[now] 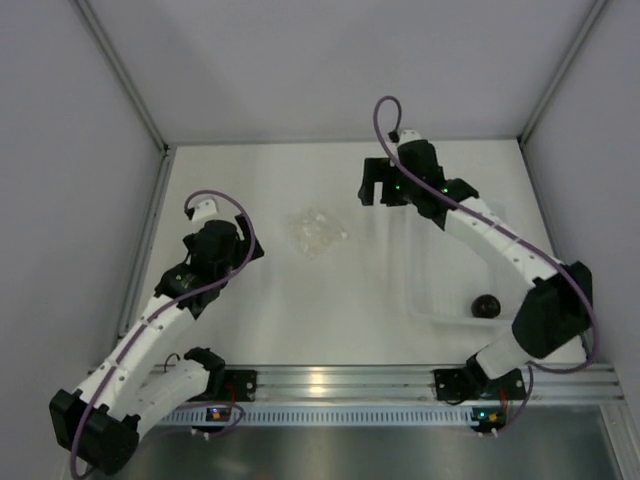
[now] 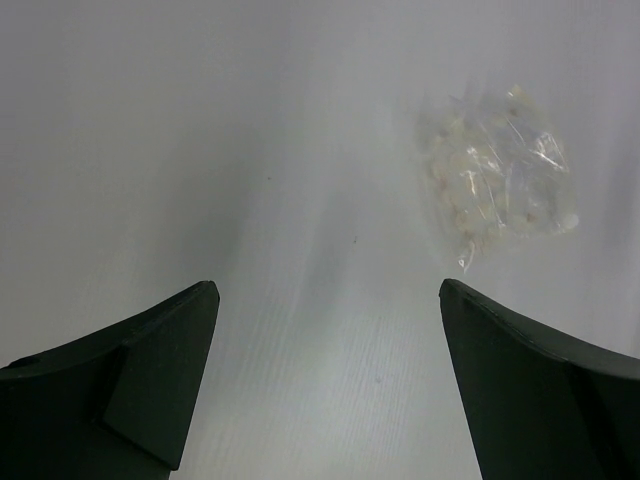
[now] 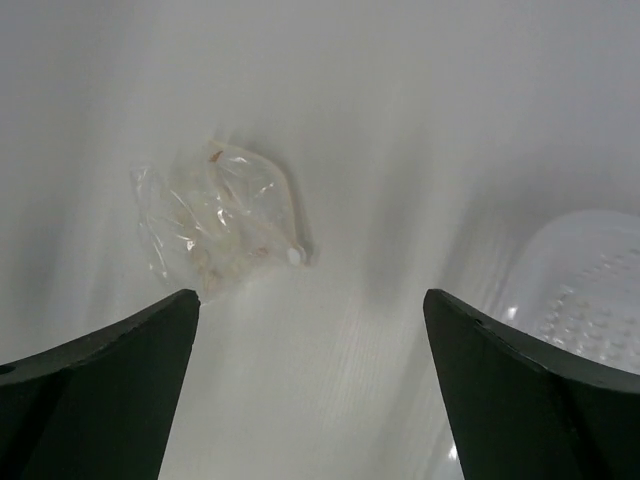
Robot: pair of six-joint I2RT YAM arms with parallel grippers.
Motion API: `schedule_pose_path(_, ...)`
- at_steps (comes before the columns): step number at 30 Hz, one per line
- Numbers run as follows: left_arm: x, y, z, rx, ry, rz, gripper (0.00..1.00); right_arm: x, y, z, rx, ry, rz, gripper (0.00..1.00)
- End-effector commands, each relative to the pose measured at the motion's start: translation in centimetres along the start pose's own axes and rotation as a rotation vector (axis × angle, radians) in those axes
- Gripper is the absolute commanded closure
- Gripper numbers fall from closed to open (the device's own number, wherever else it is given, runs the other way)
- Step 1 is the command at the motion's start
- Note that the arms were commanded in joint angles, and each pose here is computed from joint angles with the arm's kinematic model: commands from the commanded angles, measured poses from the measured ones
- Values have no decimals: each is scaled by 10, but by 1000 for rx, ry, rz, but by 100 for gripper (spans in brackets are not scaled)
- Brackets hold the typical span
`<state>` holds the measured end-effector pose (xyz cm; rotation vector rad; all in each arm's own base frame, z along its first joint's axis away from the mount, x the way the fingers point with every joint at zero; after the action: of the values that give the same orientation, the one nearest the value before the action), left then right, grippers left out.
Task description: Open the zip-top bag and remove the fake food
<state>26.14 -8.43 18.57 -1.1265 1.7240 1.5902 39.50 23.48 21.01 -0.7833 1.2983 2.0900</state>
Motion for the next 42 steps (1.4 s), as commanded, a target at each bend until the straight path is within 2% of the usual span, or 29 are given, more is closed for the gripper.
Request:
schedule_pose_path(1,-27,6,9,15,21,-27,2,-17,52,-23,87,32,-130,3)
schedule_pose_path(2,-30,5,10,18,32,-24,2,-25,79,-22,81,30,-181,3)
schedule_pose_path(3,-33,3,17,-6,41,-20,2,-15,87,-32,115,40,-169,1)
schedule_pose_path(4,-34,3,20,-20,43,-20,2,-23,115,-32,109,39,-231,1)
schedule_pose_path(8,-44,6,28,-47,54,-36,2,-27,172,-51,180,55,-329,1)
schedule_pose_path(13,-63,20,31,-53,53,-84,2,-19,225,-80,283,74,-413,0)
schedule_pose_path(17,-76,35,42,-93,5,-118,2,-7,264,-92,297,62,-472,1)
schedule_pose_path(26,-96,84,60,-96,-74,-230,2,19,319,-117,349,61,-506,1)
schedule_pose_path(31,-96,104,69,-103,-87,-240,2,29,343,-135,426,74,-518,1)
schedule_pose_path(42,-96,151,86,-88,-98,-319,2,50,370,-155,472,51,-558,1)
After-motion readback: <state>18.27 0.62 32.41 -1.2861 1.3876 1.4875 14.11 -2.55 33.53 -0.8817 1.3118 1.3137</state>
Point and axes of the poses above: each gripper's point midway between its finger pads, its own y axis back along the fingers, its own z axis along the line the jaws close on, x = y × z, the point moved 1 cm from there along y, back along the fingers, and after that the axes turned 7 degrees about -y, right-handed, at the moved point
